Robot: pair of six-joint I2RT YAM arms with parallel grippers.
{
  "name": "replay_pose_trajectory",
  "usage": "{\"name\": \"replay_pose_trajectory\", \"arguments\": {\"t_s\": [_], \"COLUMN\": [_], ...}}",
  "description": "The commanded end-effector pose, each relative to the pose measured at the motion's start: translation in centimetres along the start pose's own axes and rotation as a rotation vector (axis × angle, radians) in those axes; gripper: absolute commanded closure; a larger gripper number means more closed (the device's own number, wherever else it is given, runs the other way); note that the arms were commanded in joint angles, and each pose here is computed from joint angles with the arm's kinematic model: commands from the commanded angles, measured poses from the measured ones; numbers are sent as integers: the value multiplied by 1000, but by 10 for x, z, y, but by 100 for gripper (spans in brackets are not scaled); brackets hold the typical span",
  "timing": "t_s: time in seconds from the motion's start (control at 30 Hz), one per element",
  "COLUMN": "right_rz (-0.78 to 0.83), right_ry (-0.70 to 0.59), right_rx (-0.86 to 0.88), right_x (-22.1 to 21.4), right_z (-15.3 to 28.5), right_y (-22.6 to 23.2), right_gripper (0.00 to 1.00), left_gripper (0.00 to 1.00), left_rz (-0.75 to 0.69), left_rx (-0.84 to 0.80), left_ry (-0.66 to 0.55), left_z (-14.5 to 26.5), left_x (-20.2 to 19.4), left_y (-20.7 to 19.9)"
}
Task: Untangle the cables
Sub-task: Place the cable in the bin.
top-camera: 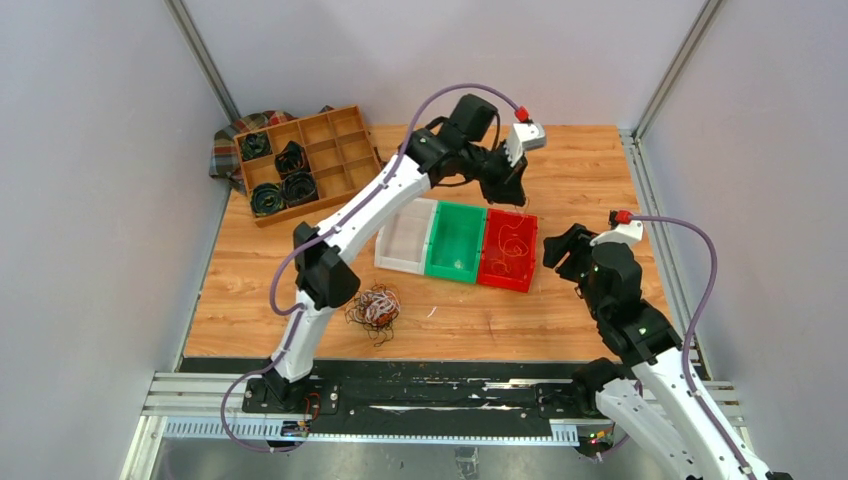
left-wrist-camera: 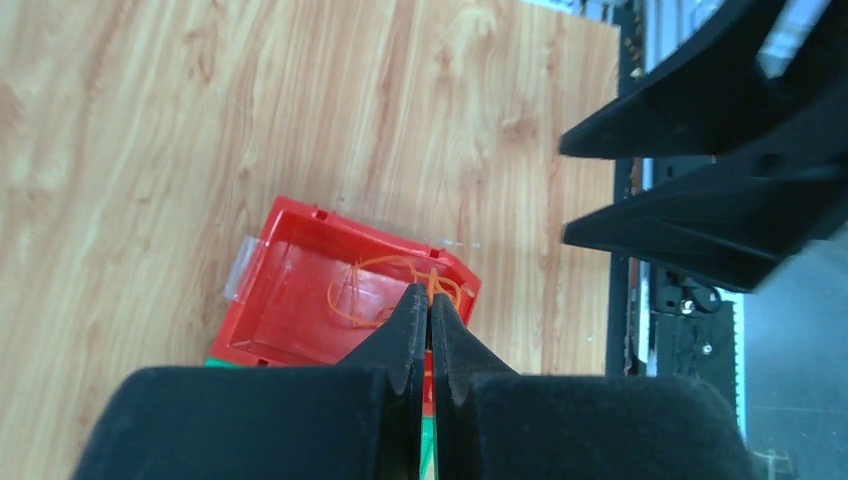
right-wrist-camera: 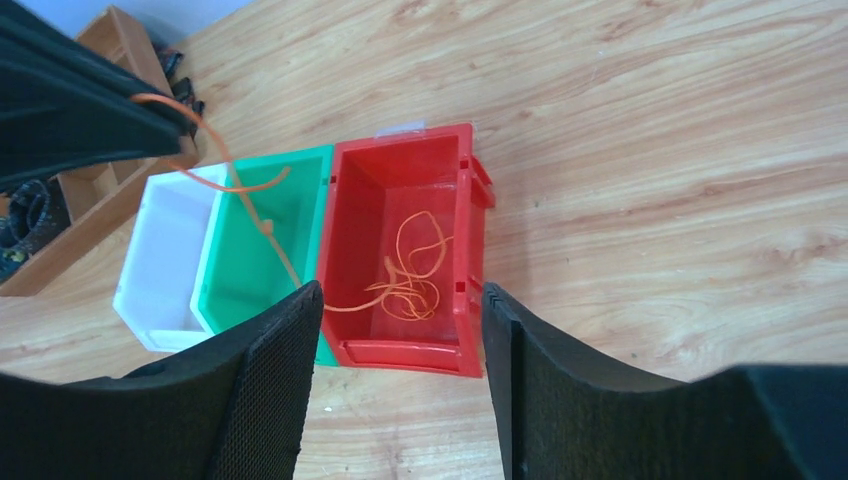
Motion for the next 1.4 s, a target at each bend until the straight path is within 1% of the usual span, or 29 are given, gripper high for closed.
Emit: {"name": "replay_pose_trajectory", "arguments": {"t_s": [0.0, 0.13, 0.23, 0.37, 0.63, 0.67, 0.73, 0.8, 0.83, 0.9, 1.07, 1.13, 1.17, 1.2, 1.3, 1.37], "right_rz": [28, 28, 27, 16, 0, 0, 0, -1, 0, -5, -15, -16, -14, -11, 16, 32], "right_ry": [12, 6, 6, 1, -26, -29, -39, -46, -47, -46, -40, -44, -43, -42, -27, 1], "right_rx": [-55, -53, -50, -46, -32, -31, -29, -26, -24, -17, 2, 8, 11, 16, 43, 61], "right_x": [0, 2, 3, 4, 8, 9, 11, 14, 14, 16, 19, 22, 23, 24, 28, 25], "right_z": [2, 3, 3, 5, 11, 12, 14, 15, 16, 16, 17, 18, 17, 17, 17, 14], "right_y": [-9, -9, -8, -8, -9, -9, -9, -9, -8, -7, -3, -1, -1, 1, 6, 9], "right_gripper": [40, 40, 39, 39, 39, 39, 38, 36, 36, 34, 34, 33, 33, 33, 27, 25], "left_gripper": [100, 99, 98, 99, 99, 97, 82, 58, 52, 46, 22, 4, 1, 0, 2, 2], "left_rz": [-35, -60, -88, -124, -176, -177, -171, -168, -168, -171, -209, -231, -244, -256, -234, -180], "left_rx": [26, 79, 146, 242, 311, 323, 339, 341, 335, 327, 350, 373, 390, 402, 399, 374], "left_ry": [3, 48, 110, 184, 263, 277, 300, 312, 320, 322, 313, 323, 330, 338, 346, 376], "left_z": [-19, -33, -42, -56, -87, -90, -92, -90, -88, -81, -48, -32, -23, -13, 28, 62], "left_x": [-3, -21, -43, -70, -104, -109, -115, -116, -116, -110, -80, -71, -66, -62, -52, -60], "left_y": [7, 19, 33, 50, 60, 62, 64, 64, 62, 57, 42, 35, 32, 29, 19, 10]}}
Point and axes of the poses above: each gripper's point midway between its finger pads, its own z axis back along the fingers, its own y axis along the line the jaws close on, x = y × z, the point moved 7 cm from there along z, back along the fingers, and after that the axes turned 3 degrees about z, right-handed, at the moved point
